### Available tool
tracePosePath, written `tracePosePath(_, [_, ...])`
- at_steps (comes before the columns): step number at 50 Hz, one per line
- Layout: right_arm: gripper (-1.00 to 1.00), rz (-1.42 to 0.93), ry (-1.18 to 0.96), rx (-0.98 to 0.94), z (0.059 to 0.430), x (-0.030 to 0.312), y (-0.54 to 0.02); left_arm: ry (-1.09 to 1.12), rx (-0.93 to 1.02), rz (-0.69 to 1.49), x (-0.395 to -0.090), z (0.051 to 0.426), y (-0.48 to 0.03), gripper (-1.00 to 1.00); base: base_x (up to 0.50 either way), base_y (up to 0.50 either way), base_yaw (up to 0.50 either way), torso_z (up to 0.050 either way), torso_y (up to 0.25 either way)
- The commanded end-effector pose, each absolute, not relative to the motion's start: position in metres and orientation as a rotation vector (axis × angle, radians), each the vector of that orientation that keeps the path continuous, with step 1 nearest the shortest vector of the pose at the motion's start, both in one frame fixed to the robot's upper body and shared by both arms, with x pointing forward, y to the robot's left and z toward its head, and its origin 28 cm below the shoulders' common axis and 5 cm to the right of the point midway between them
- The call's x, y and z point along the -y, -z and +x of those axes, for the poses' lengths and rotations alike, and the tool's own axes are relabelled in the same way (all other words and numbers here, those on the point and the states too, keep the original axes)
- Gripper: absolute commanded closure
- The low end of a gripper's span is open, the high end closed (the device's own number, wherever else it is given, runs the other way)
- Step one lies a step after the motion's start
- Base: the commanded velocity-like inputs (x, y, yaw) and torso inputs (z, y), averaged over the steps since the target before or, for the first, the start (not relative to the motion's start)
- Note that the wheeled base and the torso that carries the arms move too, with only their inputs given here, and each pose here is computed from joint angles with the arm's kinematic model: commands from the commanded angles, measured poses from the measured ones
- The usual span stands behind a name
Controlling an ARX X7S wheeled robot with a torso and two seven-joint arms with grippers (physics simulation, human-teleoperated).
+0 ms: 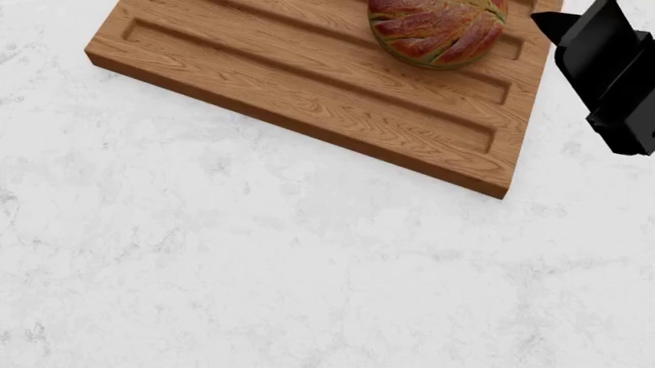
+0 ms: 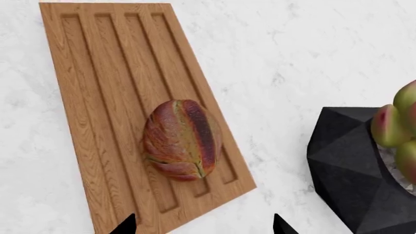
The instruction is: Place all breads on the cutting board.
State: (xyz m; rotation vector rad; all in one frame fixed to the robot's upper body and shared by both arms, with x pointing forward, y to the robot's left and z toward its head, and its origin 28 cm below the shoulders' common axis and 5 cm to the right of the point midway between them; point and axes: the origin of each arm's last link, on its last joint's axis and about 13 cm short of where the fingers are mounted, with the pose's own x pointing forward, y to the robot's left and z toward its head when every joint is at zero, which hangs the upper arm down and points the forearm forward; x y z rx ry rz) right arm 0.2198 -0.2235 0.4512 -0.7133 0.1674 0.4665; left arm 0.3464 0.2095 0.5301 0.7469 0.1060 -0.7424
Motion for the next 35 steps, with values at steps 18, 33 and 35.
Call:
tracePosePath(18, [-1.0,-0.69,-0.468,-0.176,0.218,0.225,-0.444,0.827,-0.208,0.751,-0.172,0.371,-0.481,1.0,0.0,0.0,0.0,0.0,0.0])
tracePosePath(33, [-1.0,-0.683,-0.462,-0.18,0.212,0.224,-0.439,0.835,-0.28,0.774,-0.173,0.377,-0.468,1.0,0.0,0.0,0.0,0.0,0.0])
tracePosePath(35, [-1.0,-0.683,-0.459,-0.179,0.21,0.224,-0.44,0.823,-0.289,0.777,-0.175,0.378,-0.466,1.0,0.0,0.0,0.0,0.0,0.0])
